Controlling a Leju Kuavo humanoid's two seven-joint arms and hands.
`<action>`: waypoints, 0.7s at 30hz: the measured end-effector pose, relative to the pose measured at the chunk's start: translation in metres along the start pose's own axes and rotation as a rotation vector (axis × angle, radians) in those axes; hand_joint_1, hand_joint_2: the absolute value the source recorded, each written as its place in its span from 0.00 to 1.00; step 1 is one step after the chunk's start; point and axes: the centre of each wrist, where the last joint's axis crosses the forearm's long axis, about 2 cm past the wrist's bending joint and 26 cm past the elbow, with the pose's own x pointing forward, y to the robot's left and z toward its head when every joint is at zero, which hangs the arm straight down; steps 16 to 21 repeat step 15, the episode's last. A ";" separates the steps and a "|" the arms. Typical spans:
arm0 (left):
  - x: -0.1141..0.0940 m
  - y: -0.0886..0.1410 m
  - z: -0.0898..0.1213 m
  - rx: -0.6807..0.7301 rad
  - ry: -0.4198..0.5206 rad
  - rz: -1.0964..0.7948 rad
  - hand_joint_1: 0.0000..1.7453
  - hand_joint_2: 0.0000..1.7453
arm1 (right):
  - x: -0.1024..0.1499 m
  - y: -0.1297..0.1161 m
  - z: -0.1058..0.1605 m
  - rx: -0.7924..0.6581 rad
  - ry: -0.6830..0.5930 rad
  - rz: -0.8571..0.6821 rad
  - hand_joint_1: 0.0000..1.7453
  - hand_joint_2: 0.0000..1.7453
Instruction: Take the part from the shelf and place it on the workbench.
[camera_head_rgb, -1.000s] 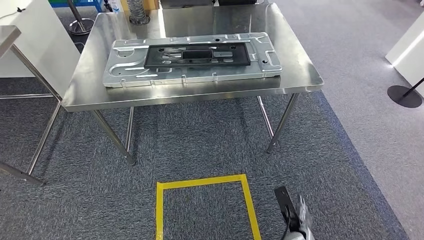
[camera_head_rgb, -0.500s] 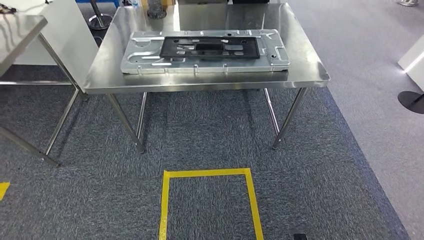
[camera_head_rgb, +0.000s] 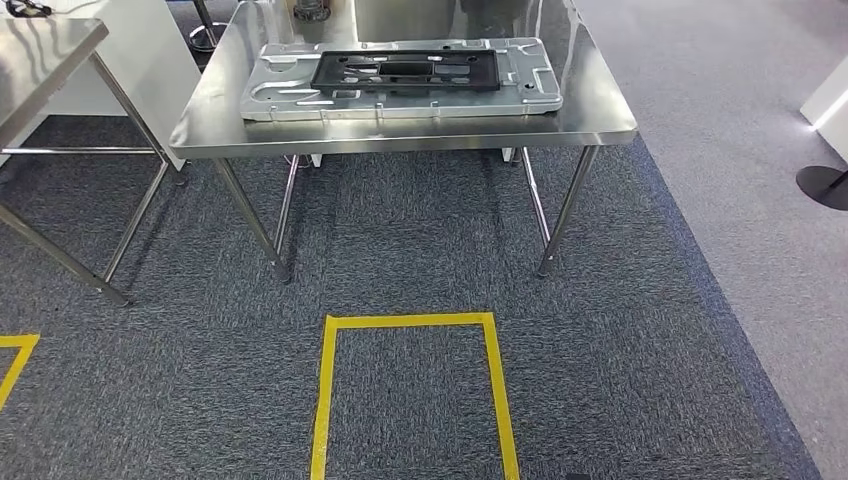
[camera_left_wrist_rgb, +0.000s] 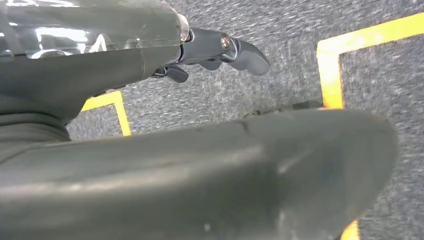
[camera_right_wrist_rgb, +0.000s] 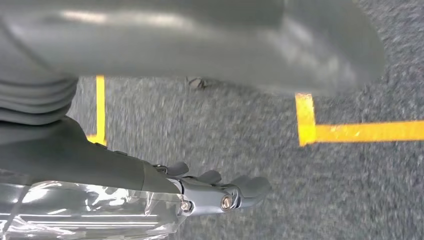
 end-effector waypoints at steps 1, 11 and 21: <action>0.000 -0.001 0.000 -0.005 0.003 0.001 0.00 0.00 | 0.001 -0.002 -0.001 0.002 -0.007 0.016 0.00 0.00; 0.008 -0.011 0.001 0.054 -0.002 -0.008 0.00 1.00 | 0.024 -0.015 -0.009 -0.030 -0.032 0.201 0.00 0.00; 0.011 -0.014 0.001 0.086 0.035 -0.027 0.00 1.00 | 0.026 -0.014 -0.010 -0.020 -0.021 0.214 0.00 0.00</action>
